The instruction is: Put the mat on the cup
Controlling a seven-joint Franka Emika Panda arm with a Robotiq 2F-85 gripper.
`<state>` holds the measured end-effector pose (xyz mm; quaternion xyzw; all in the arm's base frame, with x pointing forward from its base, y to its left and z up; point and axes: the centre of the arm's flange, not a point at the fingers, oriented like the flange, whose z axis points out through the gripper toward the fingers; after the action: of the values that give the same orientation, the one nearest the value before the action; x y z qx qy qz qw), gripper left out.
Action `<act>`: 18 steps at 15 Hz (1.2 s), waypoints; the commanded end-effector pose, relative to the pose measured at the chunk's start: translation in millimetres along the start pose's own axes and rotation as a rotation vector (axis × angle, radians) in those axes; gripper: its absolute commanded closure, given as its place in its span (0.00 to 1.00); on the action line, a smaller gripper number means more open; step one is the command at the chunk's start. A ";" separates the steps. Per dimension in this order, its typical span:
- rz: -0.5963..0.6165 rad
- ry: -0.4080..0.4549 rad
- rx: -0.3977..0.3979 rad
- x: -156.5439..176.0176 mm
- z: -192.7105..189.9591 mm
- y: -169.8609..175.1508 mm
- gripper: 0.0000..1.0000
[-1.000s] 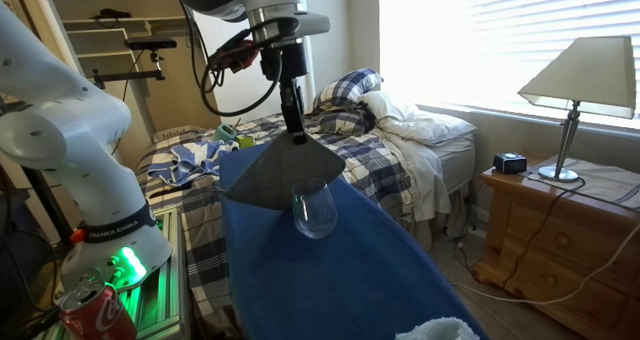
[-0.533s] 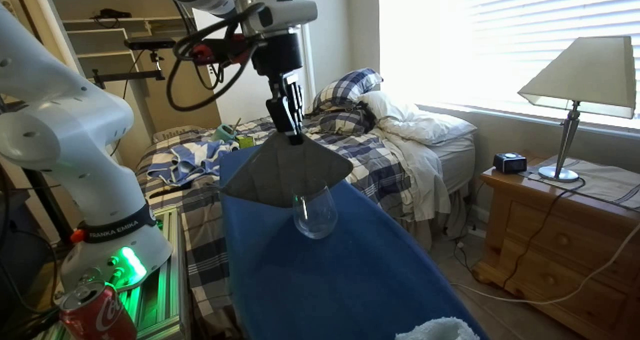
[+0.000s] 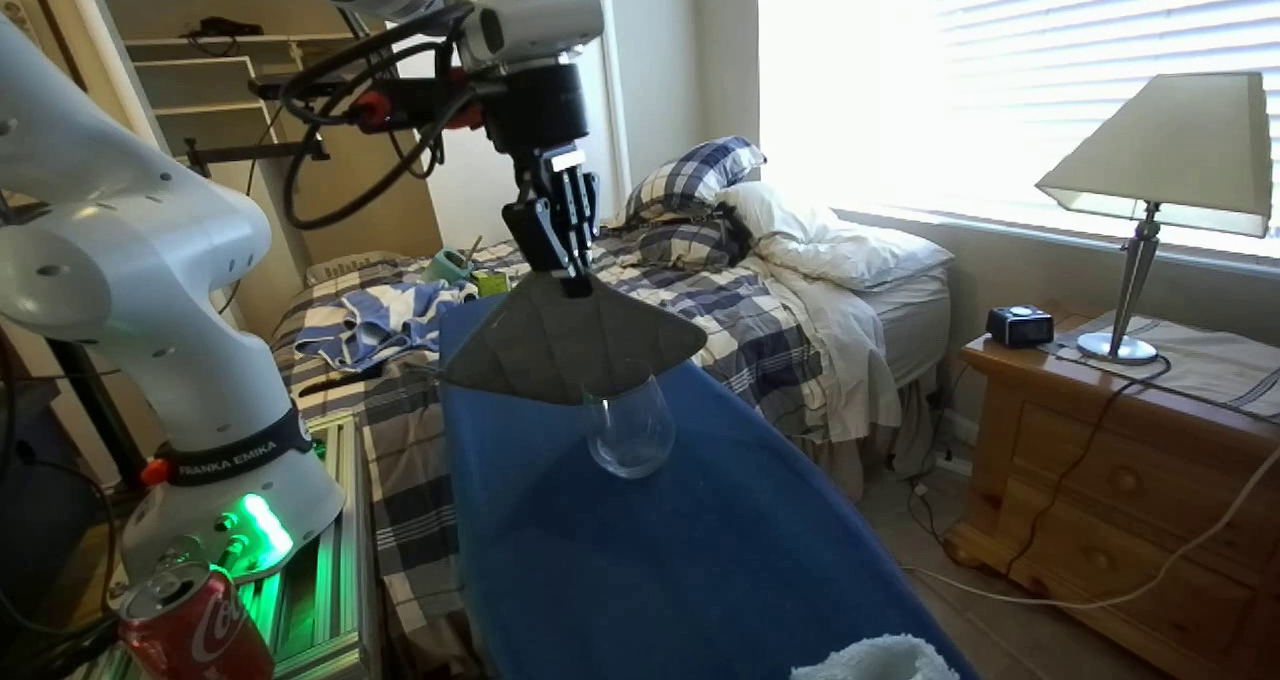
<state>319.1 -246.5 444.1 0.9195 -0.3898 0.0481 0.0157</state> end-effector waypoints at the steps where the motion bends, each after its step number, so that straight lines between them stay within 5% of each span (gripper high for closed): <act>1: 0.001 0.000 0.000 0.0 0.0 0.0 0.92; 18: 0.019 0.105 0.035 2.2 -21.0 11.9 0.98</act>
<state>322.9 -249.4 461.4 0.9190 -0.3828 0.0922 0.0203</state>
